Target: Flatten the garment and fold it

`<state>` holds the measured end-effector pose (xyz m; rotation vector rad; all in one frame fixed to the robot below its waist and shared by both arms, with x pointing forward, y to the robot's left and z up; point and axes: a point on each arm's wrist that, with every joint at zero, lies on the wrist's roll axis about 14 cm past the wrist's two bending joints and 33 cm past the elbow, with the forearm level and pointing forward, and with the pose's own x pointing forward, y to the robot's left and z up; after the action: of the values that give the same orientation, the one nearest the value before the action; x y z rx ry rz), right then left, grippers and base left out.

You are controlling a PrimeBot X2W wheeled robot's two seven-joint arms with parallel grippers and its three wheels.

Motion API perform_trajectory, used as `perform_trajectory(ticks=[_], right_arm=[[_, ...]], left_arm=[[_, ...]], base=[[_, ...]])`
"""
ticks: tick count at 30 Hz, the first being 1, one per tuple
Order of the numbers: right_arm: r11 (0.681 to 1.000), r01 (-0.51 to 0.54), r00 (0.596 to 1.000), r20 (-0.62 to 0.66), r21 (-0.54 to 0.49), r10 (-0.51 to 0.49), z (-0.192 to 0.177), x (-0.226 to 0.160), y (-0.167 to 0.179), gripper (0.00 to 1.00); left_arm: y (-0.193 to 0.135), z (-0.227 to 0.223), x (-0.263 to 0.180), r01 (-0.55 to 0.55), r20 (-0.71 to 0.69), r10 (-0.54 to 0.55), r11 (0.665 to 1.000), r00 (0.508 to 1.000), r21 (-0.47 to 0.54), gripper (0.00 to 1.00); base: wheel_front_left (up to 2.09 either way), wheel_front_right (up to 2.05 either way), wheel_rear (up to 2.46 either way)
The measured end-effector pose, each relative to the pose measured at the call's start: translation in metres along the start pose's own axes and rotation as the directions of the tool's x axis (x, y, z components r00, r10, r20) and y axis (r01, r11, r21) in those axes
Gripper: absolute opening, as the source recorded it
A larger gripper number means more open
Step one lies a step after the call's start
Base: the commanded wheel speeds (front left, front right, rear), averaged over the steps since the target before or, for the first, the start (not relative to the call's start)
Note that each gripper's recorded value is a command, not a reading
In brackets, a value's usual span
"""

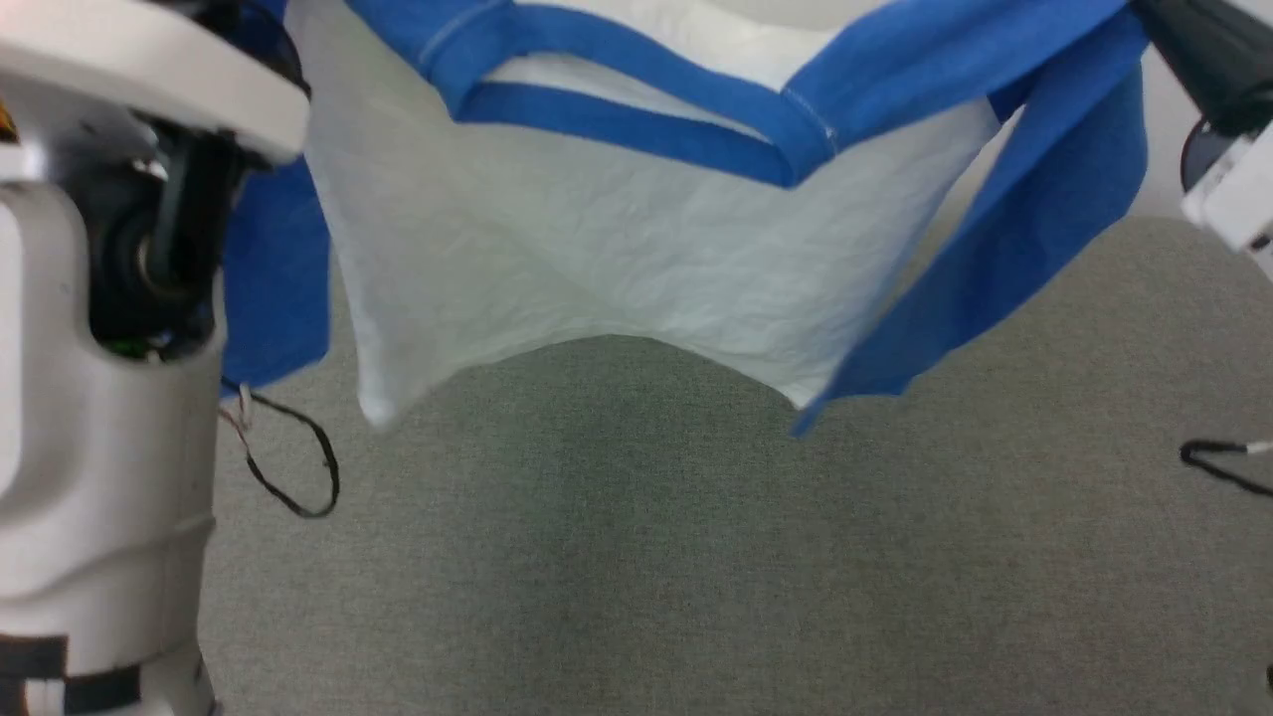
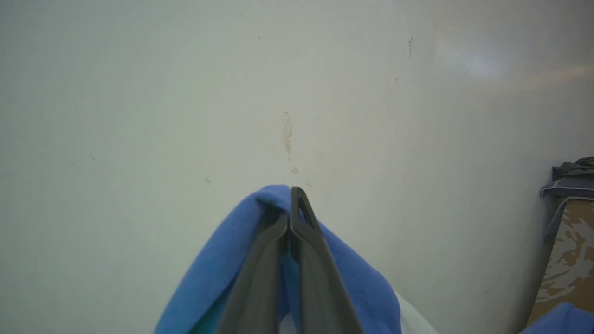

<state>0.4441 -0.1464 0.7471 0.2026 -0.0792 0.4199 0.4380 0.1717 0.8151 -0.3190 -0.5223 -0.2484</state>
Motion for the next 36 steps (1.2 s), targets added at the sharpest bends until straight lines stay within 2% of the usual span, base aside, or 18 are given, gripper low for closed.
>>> perform_trajectory(ticks=[4, 7, 13, 18, 28, 31, 36], right_arm=[[1.000, -0.015, 1.000, 0.016, 0.014, 0.015, 0.018, 0.010, 0.002, 0.00], [0.999, -0.023, 1.000, -0.017, 0.034, 0.024, 0.018, 0.023, 0.002, 0.00], [0.998, -0.012, 0.995, -0.096, 0.059, 0.018, 0.014, 0.053, -0.010, 0.00], [1.000, 0.028, 0.990, -0.138, 0.010, -0.026, 0.010, 0.087, -0.027, 0.00], [0.993, 0.088, 0.996, -0.015, -0.073, -0.089, 0.011, 0.164, -0.060, 0.00], [0.991, 0.101, 0.995, 0.020, -0.083, -0.100, 0.002, 0.182, -0.069, 0.00], [0.992, 0.109, 0.994, -0.015, -0.069, -0.110, -0.039, 0.204, -0.087, 0.00]], left_arm=[[-0.001, 0.013, 0.019, 0.008, -0.004, -0.008, 0.999, 1.000, 0.053, 0.00], [0.010, 0.011, 0.033, -0.012, -0.043, 0.017, 0.995, 0.999, 0.095, 0.00], [0.045, -0.017, 0.058, -0.082, -0.135, 0.102, 0.986, 0.986, 0.145, 0.00], [0.073, -0.049, 0.081, -0.125, -0.201, 0.166, 0.972, 0.965, 0.201, 0.00], [0.112, -0.092, 0.133, -0.160, -0.149, 0.214, 0.937, 0.965, 0.309, 0.00], [0.122, -0.114, 0.141, -0.165, -0.148, 0.220, 0.934, 0.964, 0.316, 0.00], [0.142, -0.162, 0.141, -0.168, -0.179, 0.233, 0.934, 0.956, 0.316, 0.00]], base=[[0.00, 0.00, 0.00], [0.00, 0.00, 0.00], [0.00, 0.00, 0.00], [0.00, 0.00, 0.00], [0.00, 0.00, 0.00], [0.00, 0.00, 0.00], [0.00, 0.00, 0.00]])
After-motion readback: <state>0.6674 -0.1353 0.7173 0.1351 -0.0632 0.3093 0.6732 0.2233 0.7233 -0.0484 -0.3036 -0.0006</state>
